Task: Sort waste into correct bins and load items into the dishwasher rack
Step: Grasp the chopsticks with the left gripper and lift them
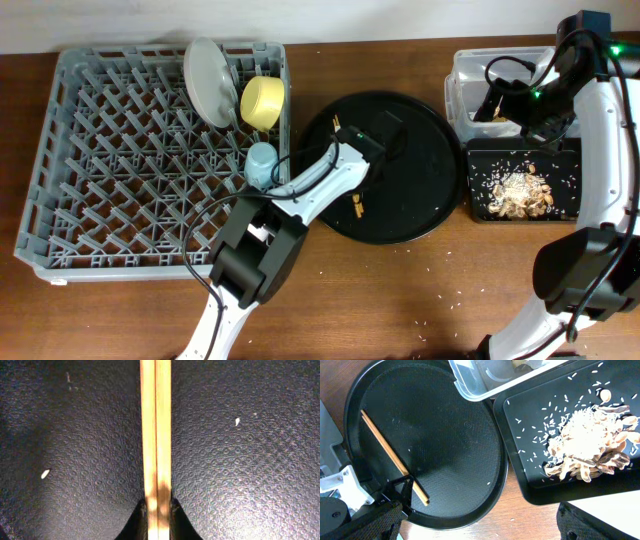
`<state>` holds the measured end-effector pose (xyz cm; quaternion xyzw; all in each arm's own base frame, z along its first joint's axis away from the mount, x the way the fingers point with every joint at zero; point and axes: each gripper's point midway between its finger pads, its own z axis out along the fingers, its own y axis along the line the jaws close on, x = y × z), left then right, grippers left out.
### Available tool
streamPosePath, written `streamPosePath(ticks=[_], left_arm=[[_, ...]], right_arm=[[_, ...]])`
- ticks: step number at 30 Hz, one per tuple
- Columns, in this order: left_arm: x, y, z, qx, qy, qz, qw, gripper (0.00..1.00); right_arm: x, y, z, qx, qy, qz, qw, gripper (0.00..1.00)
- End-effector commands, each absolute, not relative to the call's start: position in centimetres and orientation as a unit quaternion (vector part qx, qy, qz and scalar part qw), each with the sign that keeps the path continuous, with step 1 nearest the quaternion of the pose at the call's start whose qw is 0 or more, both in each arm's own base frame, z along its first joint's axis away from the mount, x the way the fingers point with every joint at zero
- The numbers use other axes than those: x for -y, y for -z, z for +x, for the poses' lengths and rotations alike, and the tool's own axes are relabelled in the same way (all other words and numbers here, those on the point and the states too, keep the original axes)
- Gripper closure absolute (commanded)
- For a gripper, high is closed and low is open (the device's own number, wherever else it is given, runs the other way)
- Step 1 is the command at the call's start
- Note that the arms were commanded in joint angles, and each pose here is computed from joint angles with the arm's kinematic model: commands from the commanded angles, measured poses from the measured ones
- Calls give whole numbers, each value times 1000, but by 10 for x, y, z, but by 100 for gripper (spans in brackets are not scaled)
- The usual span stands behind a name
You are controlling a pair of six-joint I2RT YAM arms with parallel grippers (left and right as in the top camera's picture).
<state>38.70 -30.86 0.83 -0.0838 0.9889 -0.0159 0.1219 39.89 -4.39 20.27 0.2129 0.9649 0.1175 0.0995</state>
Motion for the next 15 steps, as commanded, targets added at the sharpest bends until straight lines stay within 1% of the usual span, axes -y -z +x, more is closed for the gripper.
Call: streamPosePath(ticks=[1, 4, 7, 9, 11, 13, 14, 15], left_arm=[[309, 5, 380, -991, 10, -81, 108, 99], [326, -10, 383, -993, 42, -40, 104, 99], [328, -18, 385, -993, 47, -40, 102, 99], [328, -37, 386, -993, 44, -41, 100, 99], [335, -70, 393, -992, 49, 29, 117, 99], [337, -122, 400, -983, 52, 107, 143, 98], [327, -144, 407, -979, 42, 120, 160, 98], [301, -174, 418, -978, 23, 104, 178, 98]], right_arm=[[42, -201, 399, -967, -116, 206, 97, 1], [42, -201, 399, -967, -117, 206, 98, 1], [42, -201, 399, -967, -116, 206, 98, 1], [42, -201, 401, -966, -116, 205, 103, 1], [42, -202, 402, -966, -116, 205, 105, 1], [43, -202, 404, -966, -116, 204, 108, 1], [43, -202, 404, -966, -116, 204, 108, 1], [43, -202, 404, -966, -116, 204, 108, 1]])
